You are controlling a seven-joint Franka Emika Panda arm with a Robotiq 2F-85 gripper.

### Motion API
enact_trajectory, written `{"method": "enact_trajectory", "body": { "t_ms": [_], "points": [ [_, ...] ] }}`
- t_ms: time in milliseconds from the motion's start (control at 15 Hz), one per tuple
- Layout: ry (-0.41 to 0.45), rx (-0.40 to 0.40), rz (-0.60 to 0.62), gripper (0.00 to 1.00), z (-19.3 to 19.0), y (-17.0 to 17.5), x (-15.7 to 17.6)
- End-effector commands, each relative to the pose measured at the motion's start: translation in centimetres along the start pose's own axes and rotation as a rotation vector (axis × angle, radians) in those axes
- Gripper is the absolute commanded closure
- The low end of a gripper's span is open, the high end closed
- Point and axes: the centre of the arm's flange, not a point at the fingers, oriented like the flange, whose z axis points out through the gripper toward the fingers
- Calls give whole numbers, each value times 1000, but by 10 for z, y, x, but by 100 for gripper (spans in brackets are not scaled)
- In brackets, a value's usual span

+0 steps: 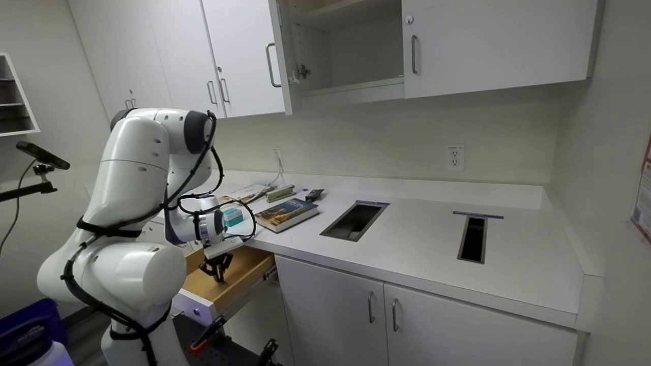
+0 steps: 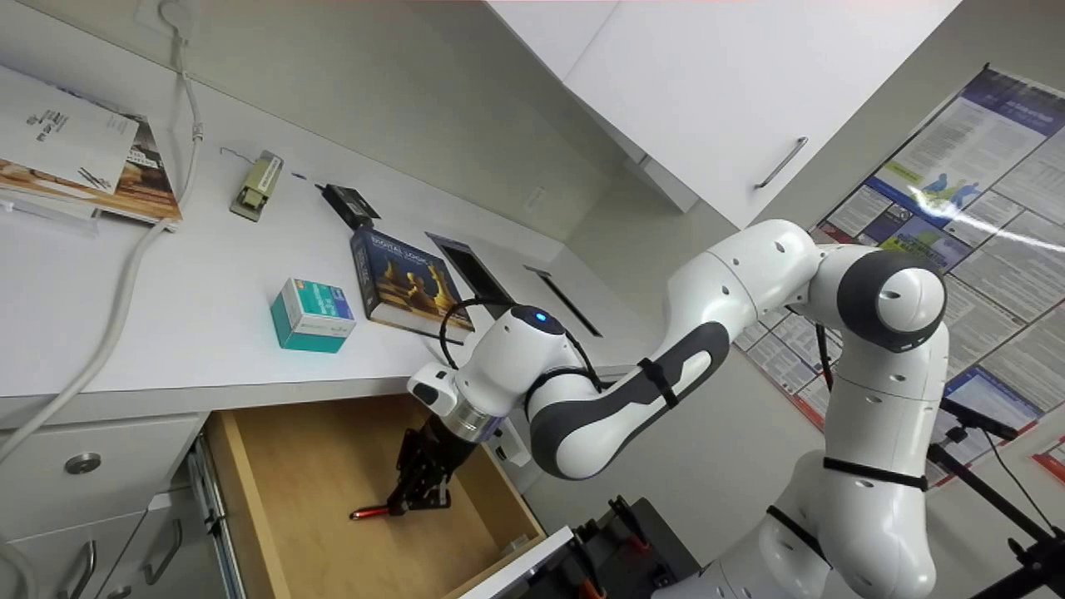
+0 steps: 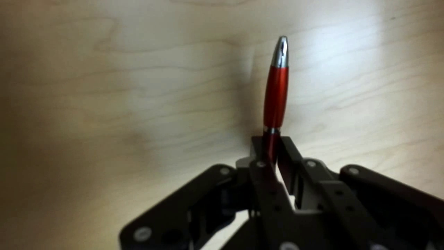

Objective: Put the pen in the top drawer under the book

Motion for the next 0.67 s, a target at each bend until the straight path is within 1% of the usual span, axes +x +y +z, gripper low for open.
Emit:
{"method": "enact_trajectory", "body": {
  "t_ms": [0, 267, 400, 467, 600],
  "points": [
    [9, -21, -18, 54, -14, -7, 17],
    [-1, -7, -97, 23, -66, -42, 27],
    [-31, -12, -118, 8, -98, -60, 30],
    [-55, -31, -115, 1, -112, -67, 31],
    [-98, -42, -96, 0, -140, -71, 30]
  ]
}}
